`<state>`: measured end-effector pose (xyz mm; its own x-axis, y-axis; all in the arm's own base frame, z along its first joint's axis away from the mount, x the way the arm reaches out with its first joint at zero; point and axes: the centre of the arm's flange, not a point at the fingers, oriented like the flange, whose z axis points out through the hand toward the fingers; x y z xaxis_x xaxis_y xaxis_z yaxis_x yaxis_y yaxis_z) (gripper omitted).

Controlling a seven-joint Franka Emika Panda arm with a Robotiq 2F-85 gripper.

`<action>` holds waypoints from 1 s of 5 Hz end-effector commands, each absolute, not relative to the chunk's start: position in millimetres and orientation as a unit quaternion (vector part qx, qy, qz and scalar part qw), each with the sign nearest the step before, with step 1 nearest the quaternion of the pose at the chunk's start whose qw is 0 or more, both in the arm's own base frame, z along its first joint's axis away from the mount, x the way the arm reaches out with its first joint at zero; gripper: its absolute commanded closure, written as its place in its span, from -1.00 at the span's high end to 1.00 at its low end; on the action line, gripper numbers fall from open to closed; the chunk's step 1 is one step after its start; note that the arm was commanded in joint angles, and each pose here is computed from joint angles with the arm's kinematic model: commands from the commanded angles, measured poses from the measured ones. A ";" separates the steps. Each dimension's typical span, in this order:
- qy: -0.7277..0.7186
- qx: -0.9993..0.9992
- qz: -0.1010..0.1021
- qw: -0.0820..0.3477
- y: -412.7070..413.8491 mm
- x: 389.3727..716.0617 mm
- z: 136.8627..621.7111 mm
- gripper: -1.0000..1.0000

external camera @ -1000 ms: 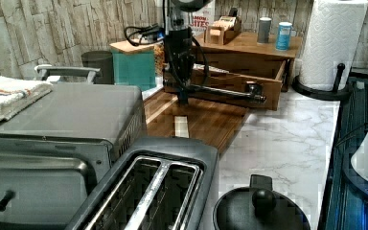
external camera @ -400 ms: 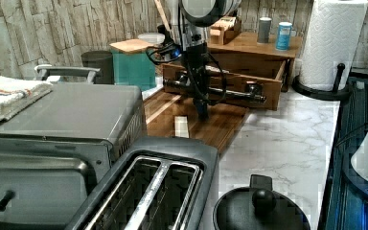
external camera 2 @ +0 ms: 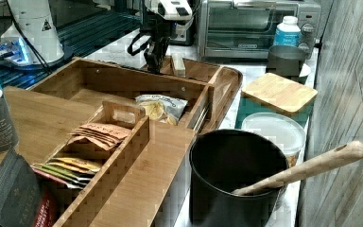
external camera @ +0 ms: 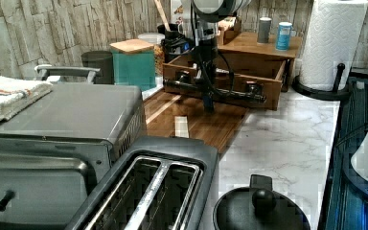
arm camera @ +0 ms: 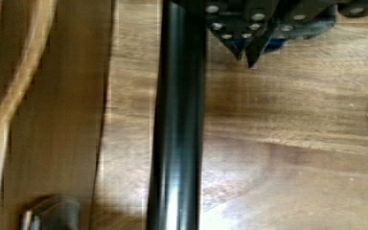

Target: Close the drawer.

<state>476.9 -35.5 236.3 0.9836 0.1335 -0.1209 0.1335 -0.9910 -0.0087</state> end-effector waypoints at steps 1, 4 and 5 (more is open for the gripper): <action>-0.039 -0.998 -0.043 0.007 -178.0 516.0 312.5 -1.00; 0.036 -0.995 -0.075 -0.057 -283.6 511.1 352.9 -1.00; 0.046 -0.992 -0.097 -0.060 -324.2 509.9 332.3 -1.00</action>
<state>495.2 -198.6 259.7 0.9973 0.0716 -0.0189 0.0713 -0.9974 -0.0123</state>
